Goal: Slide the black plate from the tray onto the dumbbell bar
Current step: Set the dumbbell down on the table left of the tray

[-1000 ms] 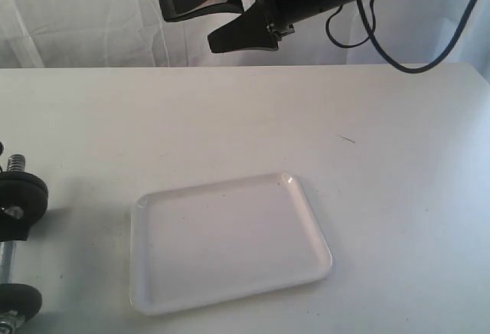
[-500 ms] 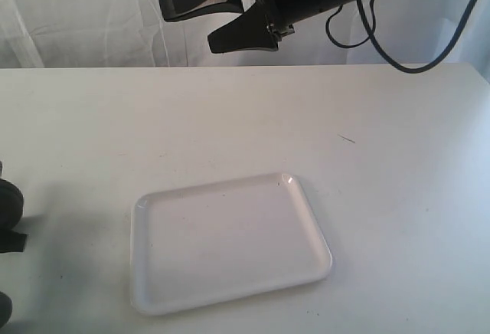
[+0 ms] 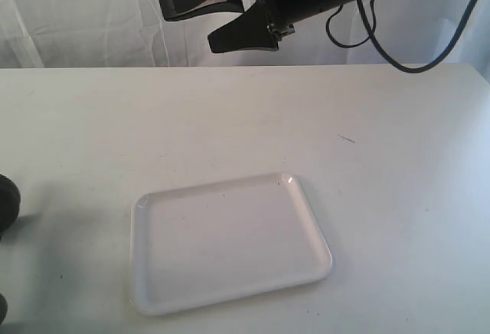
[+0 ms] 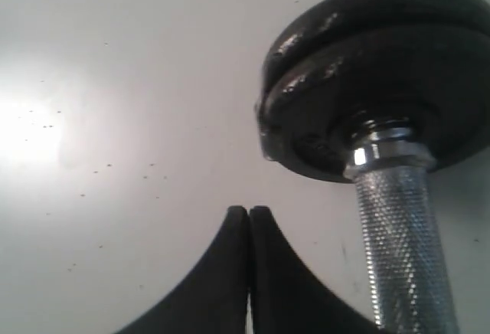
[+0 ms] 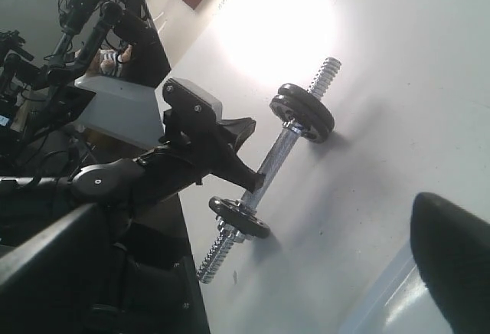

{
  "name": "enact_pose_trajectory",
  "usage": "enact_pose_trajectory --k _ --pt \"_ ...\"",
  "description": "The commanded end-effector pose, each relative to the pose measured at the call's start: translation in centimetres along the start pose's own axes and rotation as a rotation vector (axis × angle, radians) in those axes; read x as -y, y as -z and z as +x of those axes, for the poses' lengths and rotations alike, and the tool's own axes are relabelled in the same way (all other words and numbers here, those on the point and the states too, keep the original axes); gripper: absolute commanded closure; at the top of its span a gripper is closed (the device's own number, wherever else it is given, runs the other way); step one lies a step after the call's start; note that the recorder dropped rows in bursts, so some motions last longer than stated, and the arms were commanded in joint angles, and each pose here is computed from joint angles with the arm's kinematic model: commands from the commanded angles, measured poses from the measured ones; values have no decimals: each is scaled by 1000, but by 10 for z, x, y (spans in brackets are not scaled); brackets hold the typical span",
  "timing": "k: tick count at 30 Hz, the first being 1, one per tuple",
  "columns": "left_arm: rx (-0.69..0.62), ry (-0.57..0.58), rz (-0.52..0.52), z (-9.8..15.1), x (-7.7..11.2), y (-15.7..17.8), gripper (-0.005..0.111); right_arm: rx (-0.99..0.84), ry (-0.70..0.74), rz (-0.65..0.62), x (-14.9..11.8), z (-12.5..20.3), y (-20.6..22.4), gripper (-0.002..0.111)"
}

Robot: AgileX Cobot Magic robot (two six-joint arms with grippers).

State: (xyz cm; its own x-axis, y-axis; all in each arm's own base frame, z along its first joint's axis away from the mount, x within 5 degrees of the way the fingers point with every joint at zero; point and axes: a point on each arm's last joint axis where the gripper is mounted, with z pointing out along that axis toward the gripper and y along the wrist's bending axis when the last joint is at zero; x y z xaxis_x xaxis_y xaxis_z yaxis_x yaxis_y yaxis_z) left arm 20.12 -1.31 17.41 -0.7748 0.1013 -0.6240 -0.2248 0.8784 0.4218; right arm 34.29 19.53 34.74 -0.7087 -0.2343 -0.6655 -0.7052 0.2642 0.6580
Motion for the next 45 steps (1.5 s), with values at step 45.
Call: enact_pose_trajectory --k 45 --pt "-97 60 454 9 54 -6 107 15 9 -6 -6 -3 5 3"
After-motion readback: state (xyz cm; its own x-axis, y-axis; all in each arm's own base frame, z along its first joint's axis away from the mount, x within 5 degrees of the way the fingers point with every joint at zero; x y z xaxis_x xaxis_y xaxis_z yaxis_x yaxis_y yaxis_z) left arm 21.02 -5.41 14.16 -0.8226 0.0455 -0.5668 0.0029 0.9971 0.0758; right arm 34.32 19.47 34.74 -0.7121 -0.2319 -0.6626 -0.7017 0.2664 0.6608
